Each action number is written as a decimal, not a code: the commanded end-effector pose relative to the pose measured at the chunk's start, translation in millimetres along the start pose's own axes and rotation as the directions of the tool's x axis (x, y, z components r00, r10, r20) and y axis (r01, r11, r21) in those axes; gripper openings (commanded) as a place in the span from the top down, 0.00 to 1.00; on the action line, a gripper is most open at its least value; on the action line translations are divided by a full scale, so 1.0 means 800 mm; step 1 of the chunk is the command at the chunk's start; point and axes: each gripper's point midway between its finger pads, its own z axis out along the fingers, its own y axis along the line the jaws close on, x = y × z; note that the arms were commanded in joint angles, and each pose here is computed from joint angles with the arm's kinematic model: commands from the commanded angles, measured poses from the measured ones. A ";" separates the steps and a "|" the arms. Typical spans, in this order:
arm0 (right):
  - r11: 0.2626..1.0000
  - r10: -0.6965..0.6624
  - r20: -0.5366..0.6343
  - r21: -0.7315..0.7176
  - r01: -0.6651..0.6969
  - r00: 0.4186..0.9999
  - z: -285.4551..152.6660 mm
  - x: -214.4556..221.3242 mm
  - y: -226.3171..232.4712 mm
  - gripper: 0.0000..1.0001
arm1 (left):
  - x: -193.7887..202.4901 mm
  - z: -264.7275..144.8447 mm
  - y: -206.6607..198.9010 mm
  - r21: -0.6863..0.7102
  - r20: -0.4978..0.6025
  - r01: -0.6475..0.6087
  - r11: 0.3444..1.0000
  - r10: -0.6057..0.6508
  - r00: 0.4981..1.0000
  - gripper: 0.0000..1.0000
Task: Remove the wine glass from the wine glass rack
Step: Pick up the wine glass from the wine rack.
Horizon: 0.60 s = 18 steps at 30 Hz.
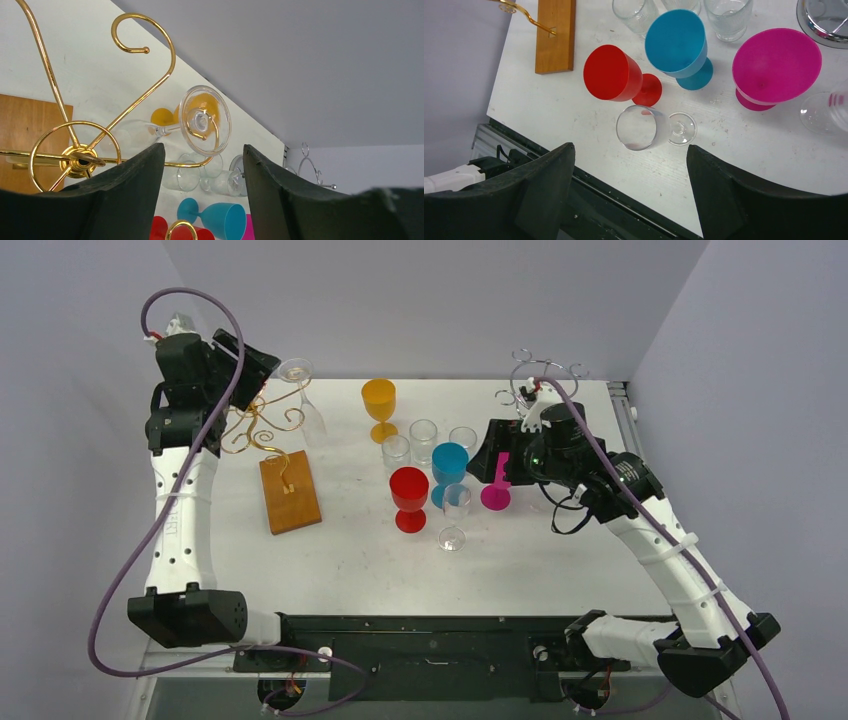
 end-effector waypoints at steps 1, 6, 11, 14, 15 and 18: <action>0.999 0.011 0.077 -0.050 -0.007 0.997 -0.014 -0.022 0.007 0.23 | -0.004 0.010 -0.017 0.071 -0.010 0.063 0.996 -0.062 0.998 0.46; 0.999 0.018 0.080 -0.053 -0.014 0.997 -0.016 -0.024 0.004 0.23 | 0.000 0.027 -0.008 0.054 -0.016 0.090 0.995 -0.089 0.996 0.50; 0.999 0.022 0.079 -0.051 -0.018 0.997 -0.016 -0.024 0.001 0.23 | -0.001 0.037 0.001 0.031 -0.001 0.098 0.995 -0.098 0.995 0.50; 0.999 0.024 0.079 -0.048 -0.020 0.997 -0.016 -0.024 0.000 0.23 | -0.001 0.042 0.003 0.030 -0.001 0.107 0.994 -0.107 0.994 0.50; 0.999 0.024 0.081 -0.048 -0.020 0.996 -0.017 -0.025 -0.001 0.23 | 0.000 0.046 0.004 0.031 -0.003 0.110 0.993 -0.110 0.994 0.50; 0.999 0.026 0.080 -0.046 -0.022 0.996 -0.016 -0.025 -0.002 0.23 | 0.002 0.054 0.005 0.034 -0.013 0.121 0.992 -0.121 0.993 0.52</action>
